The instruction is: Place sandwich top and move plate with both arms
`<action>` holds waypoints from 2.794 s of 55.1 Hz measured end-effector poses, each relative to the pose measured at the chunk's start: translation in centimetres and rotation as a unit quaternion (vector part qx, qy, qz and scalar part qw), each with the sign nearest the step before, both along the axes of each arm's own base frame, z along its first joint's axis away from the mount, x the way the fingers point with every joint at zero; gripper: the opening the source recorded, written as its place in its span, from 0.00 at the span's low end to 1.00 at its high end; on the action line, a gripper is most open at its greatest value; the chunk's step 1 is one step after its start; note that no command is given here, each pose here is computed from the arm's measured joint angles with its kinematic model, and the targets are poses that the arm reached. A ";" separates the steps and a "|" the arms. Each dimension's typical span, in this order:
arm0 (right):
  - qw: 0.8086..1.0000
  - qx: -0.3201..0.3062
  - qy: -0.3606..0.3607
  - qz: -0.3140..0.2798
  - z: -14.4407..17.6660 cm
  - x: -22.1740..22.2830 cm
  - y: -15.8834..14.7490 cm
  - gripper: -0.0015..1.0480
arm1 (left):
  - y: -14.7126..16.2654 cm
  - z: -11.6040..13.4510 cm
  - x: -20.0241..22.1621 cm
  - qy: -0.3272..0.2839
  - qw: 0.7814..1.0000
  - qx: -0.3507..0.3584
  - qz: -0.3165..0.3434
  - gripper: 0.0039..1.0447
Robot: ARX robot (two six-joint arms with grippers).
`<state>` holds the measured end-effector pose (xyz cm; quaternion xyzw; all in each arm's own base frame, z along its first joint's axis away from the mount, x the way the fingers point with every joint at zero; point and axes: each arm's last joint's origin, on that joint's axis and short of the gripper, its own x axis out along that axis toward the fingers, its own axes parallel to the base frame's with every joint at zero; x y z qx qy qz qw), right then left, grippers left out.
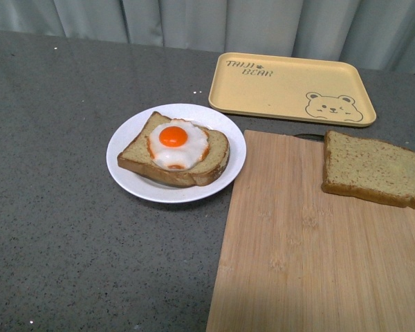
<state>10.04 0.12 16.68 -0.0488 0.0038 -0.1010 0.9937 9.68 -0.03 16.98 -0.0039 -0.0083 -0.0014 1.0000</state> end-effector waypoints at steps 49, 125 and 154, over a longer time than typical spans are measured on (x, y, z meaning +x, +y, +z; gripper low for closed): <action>0.883 0.269 0.375 0.089 -7.3 19.0 -6.6 0.91 | 0.0 0.0 0.0 0.000 1.000 0.000 0.000 0.94; 0.767 0.480 0.316 0.285 -3.0 23.6 6.8 0.03 | 0.0 0.0 0.0 0.000 1.000 0.000 0.000 0.94; 0.712 0.525 0.377 0.274 -7.2 25.7 17.0 0.03 | 0.0 0.0 0.0 0.000 1.000 0.000 0.000 0.94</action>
